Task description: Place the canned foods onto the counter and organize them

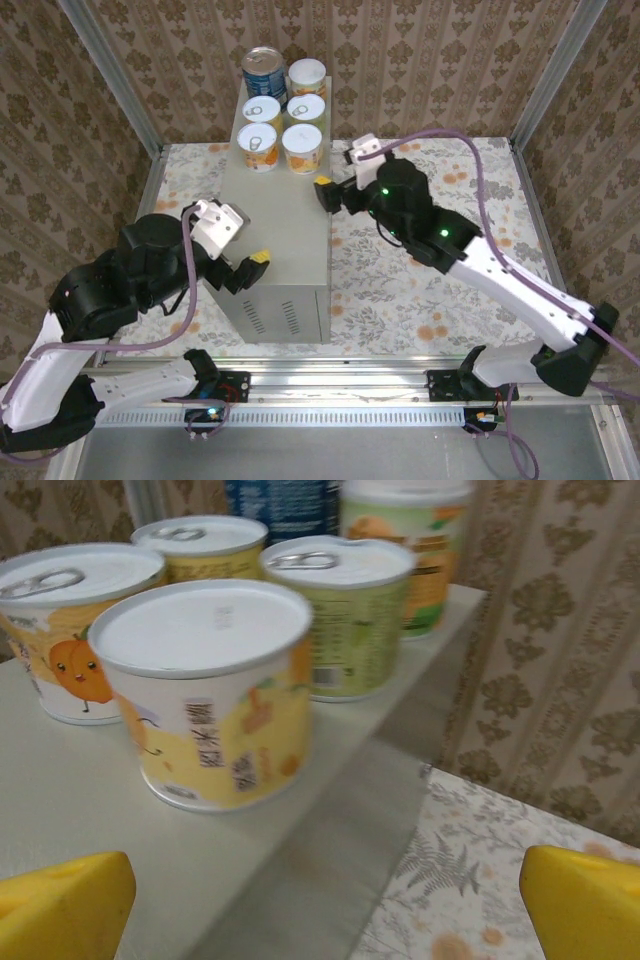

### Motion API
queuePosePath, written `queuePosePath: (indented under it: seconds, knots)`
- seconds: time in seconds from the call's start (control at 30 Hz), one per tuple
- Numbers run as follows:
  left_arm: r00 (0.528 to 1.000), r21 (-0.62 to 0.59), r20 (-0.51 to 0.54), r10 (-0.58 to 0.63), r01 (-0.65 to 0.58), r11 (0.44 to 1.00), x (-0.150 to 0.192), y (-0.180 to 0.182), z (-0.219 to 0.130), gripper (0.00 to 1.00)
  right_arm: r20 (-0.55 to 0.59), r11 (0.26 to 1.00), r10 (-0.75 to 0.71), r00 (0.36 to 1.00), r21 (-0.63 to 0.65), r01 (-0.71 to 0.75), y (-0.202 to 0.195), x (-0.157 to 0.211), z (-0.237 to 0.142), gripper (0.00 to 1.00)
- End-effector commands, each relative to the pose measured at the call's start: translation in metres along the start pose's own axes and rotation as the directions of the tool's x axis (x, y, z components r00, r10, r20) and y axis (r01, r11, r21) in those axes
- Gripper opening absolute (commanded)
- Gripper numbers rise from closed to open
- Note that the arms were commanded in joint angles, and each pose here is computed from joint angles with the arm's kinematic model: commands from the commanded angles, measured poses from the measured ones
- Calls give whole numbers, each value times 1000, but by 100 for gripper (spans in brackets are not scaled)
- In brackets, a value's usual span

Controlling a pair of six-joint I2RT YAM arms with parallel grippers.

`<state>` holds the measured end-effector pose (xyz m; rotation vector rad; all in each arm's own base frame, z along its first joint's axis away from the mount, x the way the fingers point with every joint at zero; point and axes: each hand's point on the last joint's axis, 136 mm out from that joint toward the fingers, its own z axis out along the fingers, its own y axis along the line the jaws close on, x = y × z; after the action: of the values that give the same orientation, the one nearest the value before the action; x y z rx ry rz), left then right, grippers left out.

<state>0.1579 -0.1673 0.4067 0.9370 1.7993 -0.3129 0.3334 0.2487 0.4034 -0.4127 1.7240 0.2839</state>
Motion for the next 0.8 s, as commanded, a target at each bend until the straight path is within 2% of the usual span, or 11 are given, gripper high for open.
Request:
queuePosePath:
  seconds: [0.0,0.33,0.57,0.77]
  knots:
    - [999,-8,36,-31,31,999,-10,3,0,100,-18,996,32,999,88,-30,-27,8,-24,100]
    - [996,-55,53,-66,69,996,-18,11,2,100,-53,984,35,998,175,-25,-62,22,-73,100]
    - [989,-213,85,-120,135,968,-23,43,-6,100,-86,980,36,996,199,-18,-70,33,-88,100]
    - [973,-383,96,-212,233,894,-14,81,-19,100,-137,978,23,990,211,6,-75,49,-95,100]
